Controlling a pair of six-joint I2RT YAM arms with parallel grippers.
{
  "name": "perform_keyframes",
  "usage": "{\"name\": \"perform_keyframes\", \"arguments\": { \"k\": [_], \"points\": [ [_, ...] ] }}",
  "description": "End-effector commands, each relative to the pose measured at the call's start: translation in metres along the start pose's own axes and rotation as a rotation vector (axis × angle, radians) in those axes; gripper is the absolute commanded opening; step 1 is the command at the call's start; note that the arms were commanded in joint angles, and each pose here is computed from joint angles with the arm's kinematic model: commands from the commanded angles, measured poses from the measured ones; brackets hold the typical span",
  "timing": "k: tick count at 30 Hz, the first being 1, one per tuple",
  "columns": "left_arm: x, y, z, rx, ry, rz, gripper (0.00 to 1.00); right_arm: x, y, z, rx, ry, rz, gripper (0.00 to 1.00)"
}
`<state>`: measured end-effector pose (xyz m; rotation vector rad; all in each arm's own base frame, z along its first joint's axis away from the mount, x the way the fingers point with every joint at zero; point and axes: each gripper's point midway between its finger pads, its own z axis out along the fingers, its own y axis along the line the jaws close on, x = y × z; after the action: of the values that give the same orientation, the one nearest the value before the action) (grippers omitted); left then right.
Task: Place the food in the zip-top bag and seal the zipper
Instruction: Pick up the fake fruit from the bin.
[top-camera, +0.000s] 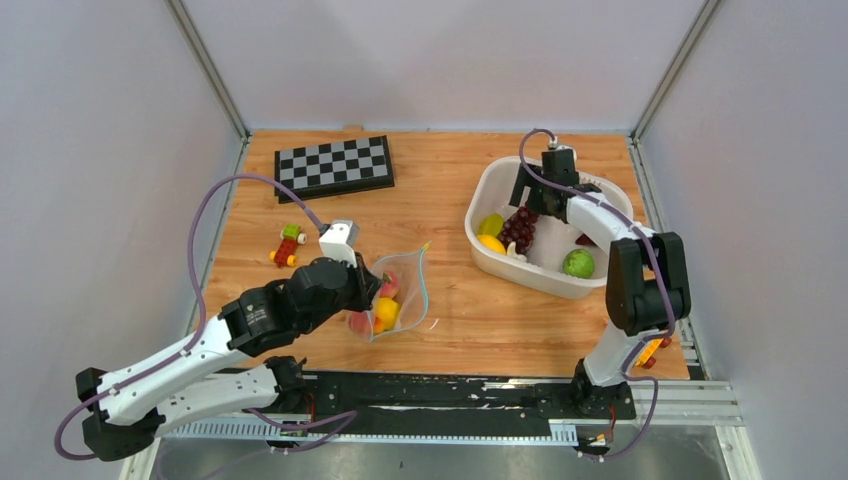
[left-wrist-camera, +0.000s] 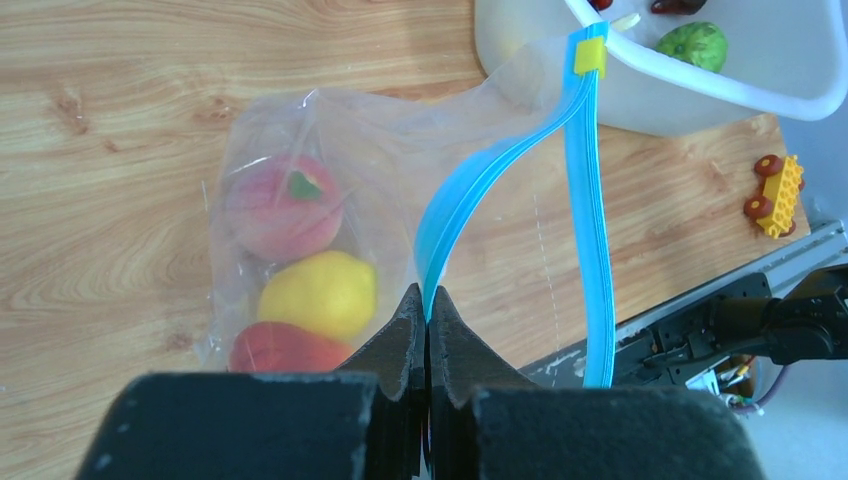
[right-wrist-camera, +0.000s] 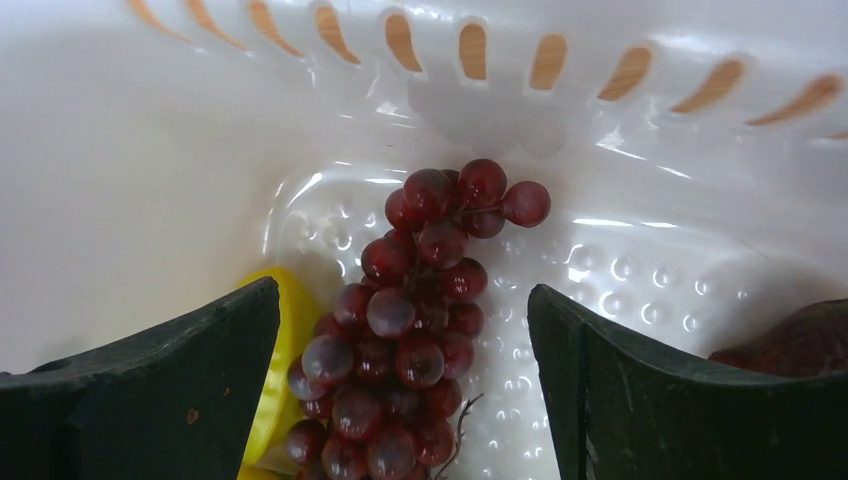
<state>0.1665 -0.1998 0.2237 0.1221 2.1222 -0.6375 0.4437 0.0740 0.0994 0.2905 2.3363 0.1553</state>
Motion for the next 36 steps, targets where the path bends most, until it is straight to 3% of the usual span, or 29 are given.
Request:
{"name": "perform_keyframes", "arguments": {
  "k": [1,7,13,14,18,23,29,36],
  "points": [
    [-0.018,-0.004,-0.005,-0.003,-0.047,-0.004,0.00,0.006,-0.002,0.017,0.017,0.049,-0.005,0.92],
    [-0.015,-0.008,-0.001,0.010,-0.034,-0.004,0.00,0.038,-0.022,0.040,0.108,0.121,-0.015,0.86],
    [-0.015,-0.007,0.000,0.005,-0.035,0.000,0.00,0.052,-0.026,0.047,0.108,0.117,0.007,0.63],
    [-0.015,-0.008,0.000,0.007,-0.035,0.001,0.00,0.052,-0.026,0.046,0.106,0.114,0.008,0.55],
    [-0.014,-0.008,0.000,0.004,-0.028,0.004,0.00,0.038,-0.017,0.032,0.052,0.058,0.009,0.30],
    [-0.012,-0.007,0.001,0.007,-0.026,-0.001,0.00,0.001,0.000,-0.009,-0.039,-0.064,0.002,0.09],
    [-0.008,-0.006,0.002,0.011,-0.022,-0.007,0.00,-0.020,0.022,-0.049,-0.165,-0.136,-0.019,0.07],
    [-0.009,-0.002,-0.003,0.007,-0.033,-0.011,0.00,-0.021,0.023,-0.069,-0.190,-0.157,-0.011,0.00]
  ]
}}
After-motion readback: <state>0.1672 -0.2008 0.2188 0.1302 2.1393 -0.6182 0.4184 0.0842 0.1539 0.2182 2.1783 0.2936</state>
